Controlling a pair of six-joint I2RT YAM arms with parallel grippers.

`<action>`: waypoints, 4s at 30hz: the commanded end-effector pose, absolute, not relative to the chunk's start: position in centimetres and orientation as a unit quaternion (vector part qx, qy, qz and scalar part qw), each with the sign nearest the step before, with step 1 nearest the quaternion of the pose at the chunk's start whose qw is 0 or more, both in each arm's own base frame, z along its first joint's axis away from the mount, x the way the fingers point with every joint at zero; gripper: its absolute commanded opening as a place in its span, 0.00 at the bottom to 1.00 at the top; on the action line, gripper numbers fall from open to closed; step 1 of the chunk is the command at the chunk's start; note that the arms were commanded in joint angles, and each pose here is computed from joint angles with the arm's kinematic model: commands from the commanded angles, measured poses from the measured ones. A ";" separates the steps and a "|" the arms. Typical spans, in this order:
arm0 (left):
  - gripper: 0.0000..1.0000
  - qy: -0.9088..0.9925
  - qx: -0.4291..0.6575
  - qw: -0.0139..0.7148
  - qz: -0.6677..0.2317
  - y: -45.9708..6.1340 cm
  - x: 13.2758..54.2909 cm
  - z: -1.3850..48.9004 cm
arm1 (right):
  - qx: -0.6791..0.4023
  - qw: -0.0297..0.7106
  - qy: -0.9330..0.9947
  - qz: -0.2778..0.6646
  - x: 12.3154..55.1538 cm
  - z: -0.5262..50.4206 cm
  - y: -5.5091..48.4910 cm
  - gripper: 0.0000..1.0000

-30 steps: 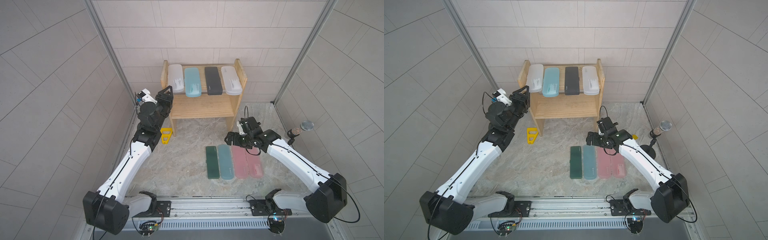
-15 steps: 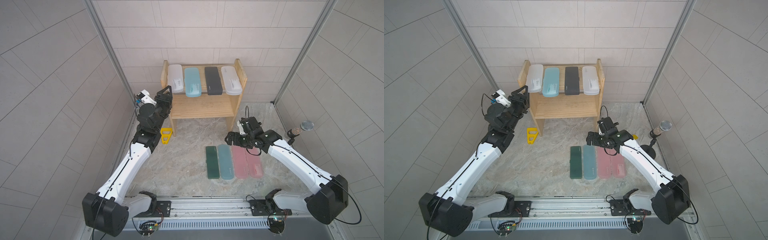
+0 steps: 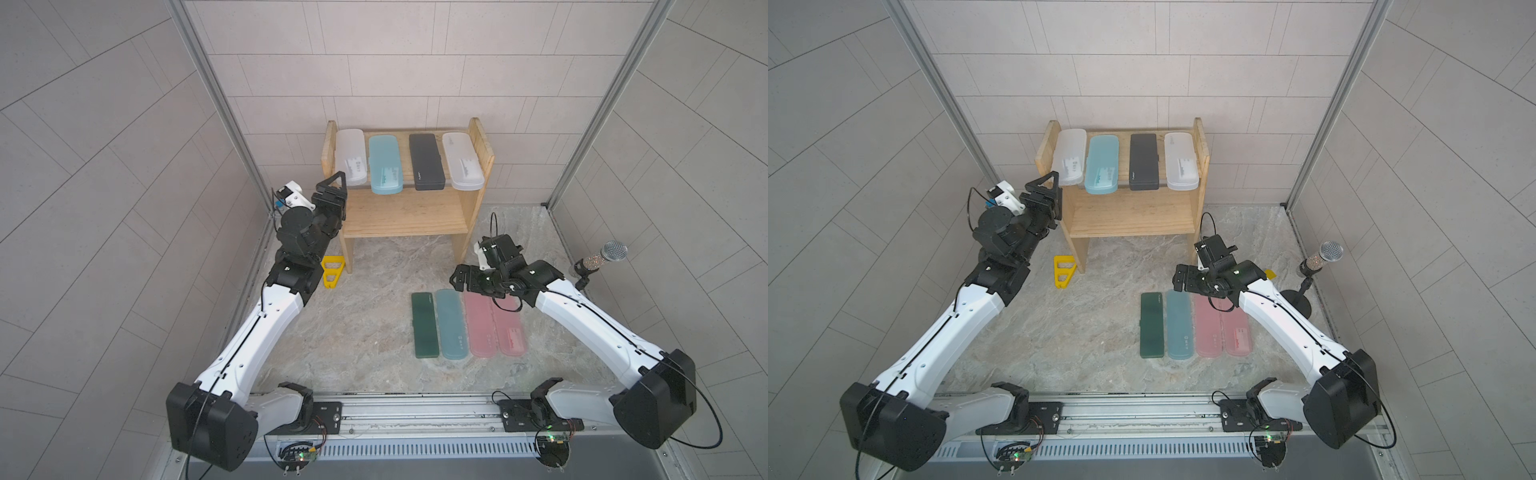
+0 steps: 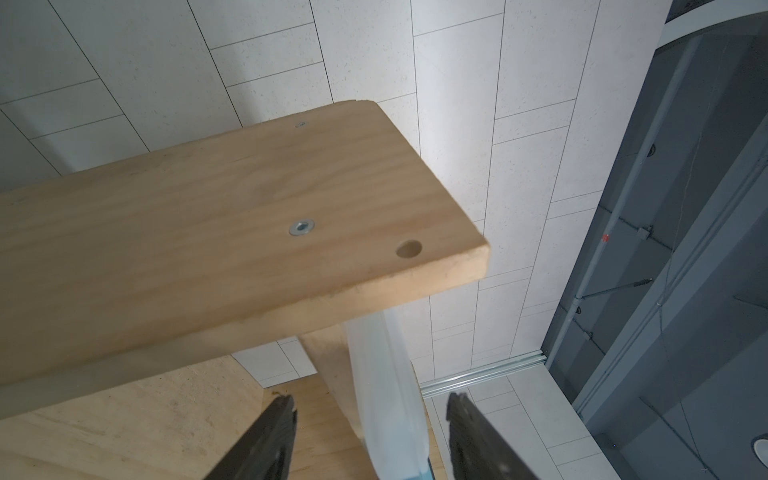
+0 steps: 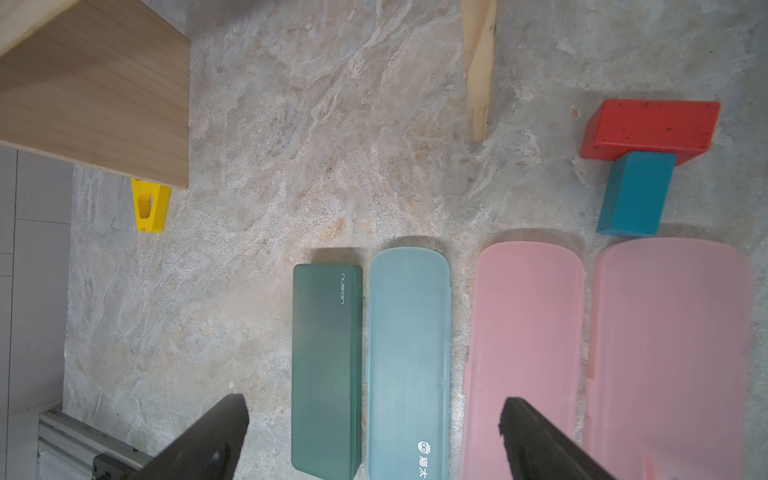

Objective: Remove the pencil cases from the shelf
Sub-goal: Pick up the pencil case from the shelf, then place the pencil case at the center of the board.

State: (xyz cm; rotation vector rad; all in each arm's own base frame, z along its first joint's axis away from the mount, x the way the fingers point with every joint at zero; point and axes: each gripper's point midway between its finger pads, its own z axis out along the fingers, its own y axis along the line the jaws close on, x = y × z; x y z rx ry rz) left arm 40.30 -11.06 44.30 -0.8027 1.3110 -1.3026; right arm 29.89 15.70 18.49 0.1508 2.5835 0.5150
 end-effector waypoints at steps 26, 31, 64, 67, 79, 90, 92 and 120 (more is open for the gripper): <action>0.00 0.528 -0.298 0.588 -0.535 -9.6 37.7 44.4 | 0.027 0.282 0.940 0.189 30.2 22.0 15.5 1.00; 0.00 0.476 -0.178 0.694 -0.510 -9.3 33.7 46.6 | -0.005 0.379 0.898 0.225 30.3 30.5 16.9 1.00; 0.00 0.517 0.079 0.814 -0.254 -8.4 19.8 43.5 | -0.125 0.432 0.738 0.504 28.8 50.3 44.2 1.00; 0.00 0.515 0.083 0.813 -0.259 -8.5 19.6 43.6 | -0.121 0.431 0.739 0.503 29.3 50.0 44.7 1.00; 0.00 0.508 0.090 0.819 -0.252 -8.4 19.0 44.5 | -0.122 0.433 0.766 0.459 30.4 47.8 44.9 1.00; 0.00 0.518 0.107 0.808 -0.260 -9.1 18.8 44.0 | -0.131 0.440 0.755 0.468 30.9 47.7 46.0 0.67; 0.00 0.521 0.110 0.805 -0.261 -9.2 18.8 44.0 | -0.134 0.441 0.757 0.463 30.9 47.4 45.9 0.56; 1.00 0.630 -0.079 0.751 -0.182 -4.4 25.6 39.2 | -0.118 0.131 0.957 0.230 23.6 16.0 34.3 0.59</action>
